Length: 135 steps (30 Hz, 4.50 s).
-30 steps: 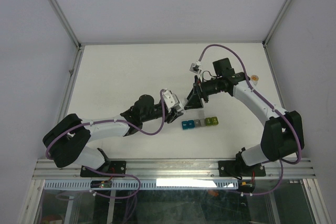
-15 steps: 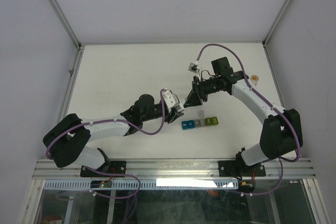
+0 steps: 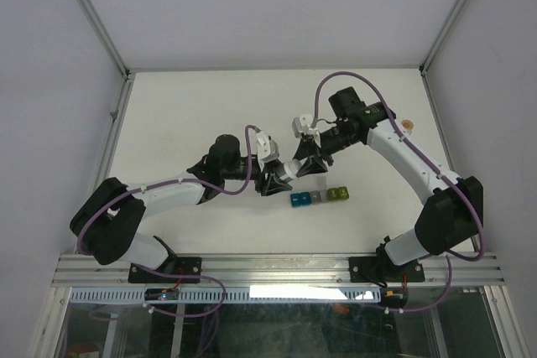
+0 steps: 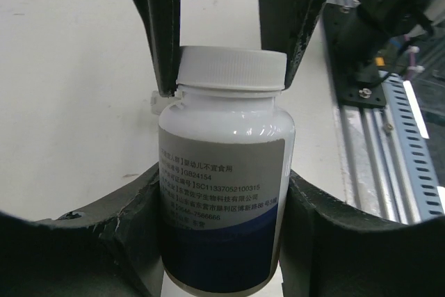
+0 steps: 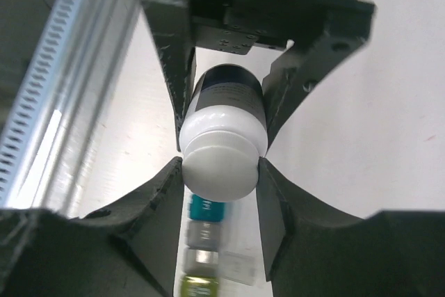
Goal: Sort the pills into containers
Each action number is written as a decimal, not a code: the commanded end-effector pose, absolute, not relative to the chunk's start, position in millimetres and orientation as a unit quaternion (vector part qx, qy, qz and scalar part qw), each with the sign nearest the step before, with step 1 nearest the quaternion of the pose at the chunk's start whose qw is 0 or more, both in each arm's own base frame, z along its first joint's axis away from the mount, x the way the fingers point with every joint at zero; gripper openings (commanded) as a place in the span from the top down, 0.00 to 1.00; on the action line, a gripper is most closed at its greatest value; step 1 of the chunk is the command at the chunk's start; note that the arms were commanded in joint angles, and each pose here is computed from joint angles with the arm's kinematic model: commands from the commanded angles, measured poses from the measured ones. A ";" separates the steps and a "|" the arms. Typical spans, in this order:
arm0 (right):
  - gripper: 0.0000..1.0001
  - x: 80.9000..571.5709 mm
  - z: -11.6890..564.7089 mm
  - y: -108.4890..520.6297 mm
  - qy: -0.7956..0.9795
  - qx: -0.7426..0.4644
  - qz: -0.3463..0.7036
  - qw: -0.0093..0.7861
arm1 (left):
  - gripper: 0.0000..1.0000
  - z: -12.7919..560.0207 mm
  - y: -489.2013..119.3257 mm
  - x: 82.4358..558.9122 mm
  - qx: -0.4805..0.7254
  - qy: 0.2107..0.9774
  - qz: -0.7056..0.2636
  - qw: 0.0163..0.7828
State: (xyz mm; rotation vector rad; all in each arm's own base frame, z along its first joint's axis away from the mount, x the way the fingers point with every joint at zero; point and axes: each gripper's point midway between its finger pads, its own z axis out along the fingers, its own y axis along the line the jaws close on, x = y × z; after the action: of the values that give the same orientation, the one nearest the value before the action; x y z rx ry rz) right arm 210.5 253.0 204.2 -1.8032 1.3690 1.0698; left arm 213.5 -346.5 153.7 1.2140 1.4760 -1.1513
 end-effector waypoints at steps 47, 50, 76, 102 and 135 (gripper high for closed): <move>0.67 214.8 240.4 260.2 0.768 -0.430 0.406 0.246 | 1.00 193.0 -351.2 225.4 0.443 0.583 -0.420 0.537; 0.85 209.4 247.7 260.3 0.743 -0.463 0.411 0.255 | 1.00 193.2 -353.1 221.7 0.450 0.578 -0.427 0.531; 0.09 198.0 268.7 244.2 0.490 -0.721 0.328 0.363 | 1.00 189.9 -362.8 192.0 0.494 0.542 -0.486 0.475; 0.24 203.8 240.6 250.7 0.780 -0.422 0.410 0.214 | 1.00 198.4 -359.4 203.1 0.465 0.556 -0.472 0.502; 0.90 192.0 236.7 245.1 0.308 -0.842 0.277 0.344 | 1.00 189.2 -362.2 186.5 0.496 0.540 -0.496 0.466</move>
State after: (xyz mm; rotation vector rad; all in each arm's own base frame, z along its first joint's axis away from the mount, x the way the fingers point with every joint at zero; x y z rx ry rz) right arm 192.0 242.8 227.7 -2.1582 0.9810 0.7802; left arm 194.1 -360.0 174.3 1.1859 1.4053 -1.1831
